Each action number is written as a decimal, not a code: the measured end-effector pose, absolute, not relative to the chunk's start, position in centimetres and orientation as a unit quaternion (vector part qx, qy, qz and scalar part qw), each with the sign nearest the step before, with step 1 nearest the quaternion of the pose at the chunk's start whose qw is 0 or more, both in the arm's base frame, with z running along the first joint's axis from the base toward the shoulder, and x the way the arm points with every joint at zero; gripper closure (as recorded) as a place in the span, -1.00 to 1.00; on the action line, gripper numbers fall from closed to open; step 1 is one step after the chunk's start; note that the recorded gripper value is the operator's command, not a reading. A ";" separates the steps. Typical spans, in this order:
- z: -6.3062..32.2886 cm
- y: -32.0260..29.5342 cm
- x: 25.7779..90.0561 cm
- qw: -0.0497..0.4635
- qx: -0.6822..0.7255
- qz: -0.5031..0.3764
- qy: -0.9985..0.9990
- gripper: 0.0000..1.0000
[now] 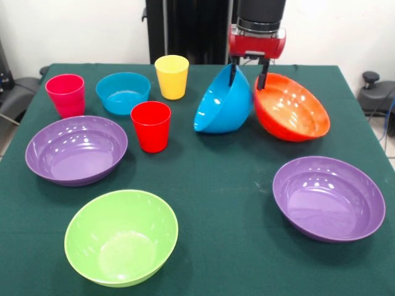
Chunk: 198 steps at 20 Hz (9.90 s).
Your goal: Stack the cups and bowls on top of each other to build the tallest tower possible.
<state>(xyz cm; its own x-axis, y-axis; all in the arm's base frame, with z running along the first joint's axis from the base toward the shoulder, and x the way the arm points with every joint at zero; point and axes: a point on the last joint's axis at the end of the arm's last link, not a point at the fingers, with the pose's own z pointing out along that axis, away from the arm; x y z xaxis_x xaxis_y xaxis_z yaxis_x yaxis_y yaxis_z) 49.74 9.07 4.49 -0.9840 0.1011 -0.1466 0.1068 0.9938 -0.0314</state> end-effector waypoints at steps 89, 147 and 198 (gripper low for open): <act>13.0 5.2 53.8 0.101 0.099 -0.004 0.990 1.00; 10.0 8.0 52.0 0.051 0.078 0.010 0.996 1.00; 7.2 -2.1 51.2 0.034 0.115 0.035 0.992 1.00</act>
<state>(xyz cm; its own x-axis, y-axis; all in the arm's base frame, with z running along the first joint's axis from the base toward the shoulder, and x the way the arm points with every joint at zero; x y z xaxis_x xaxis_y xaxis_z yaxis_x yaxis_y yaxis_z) 51.18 -2.14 7.19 -0.9713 0.2305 -0.0592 0.2257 0.9711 0.0774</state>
